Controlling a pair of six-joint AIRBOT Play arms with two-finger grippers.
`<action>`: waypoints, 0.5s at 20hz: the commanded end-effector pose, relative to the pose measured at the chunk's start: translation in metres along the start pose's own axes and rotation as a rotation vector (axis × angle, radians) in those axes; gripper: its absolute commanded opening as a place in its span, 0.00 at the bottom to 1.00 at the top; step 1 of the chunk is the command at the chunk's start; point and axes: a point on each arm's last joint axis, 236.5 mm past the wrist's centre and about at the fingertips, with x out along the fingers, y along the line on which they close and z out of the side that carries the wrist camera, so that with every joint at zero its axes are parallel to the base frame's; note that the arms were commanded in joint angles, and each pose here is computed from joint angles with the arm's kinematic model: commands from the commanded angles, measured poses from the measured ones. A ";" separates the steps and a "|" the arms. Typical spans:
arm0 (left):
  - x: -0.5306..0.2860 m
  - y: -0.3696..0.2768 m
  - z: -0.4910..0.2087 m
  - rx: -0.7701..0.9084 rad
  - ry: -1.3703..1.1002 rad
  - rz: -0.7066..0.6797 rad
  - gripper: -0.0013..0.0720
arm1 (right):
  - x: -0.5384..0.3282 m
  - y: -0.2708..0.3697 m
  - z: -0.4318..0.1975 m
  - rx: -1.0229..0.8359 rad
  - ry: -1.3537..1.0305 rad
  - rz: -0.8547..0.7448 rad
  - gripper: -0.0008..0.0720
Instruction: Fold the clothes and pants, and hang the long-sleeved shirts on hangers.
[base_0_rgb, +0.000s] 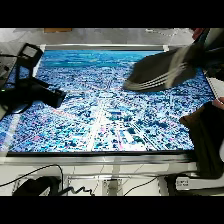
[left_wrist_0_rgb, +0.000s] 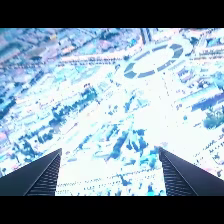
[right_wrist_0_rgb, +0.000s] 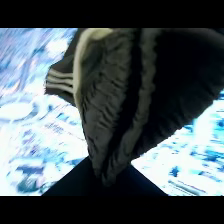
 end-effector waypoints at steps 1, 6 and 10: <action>-0.019 0.002 0.007 -0.002 -0.047 0.011 0.96 | -0.112 -0.076 0.006 0.174 -0.195 -0.269 0.05; -0.019 0.002 0.006 -0.001 -0.046 0.011 0.96 | -0.254 -0.151 -0.026 0.410 -0.432 -0.660 0.05; -0.018 0.002 0.006 -0.001 -0.046 0.011 0.96 | -0.352 -0.181 -0.073 0.545 -0.559 -0.966 0.04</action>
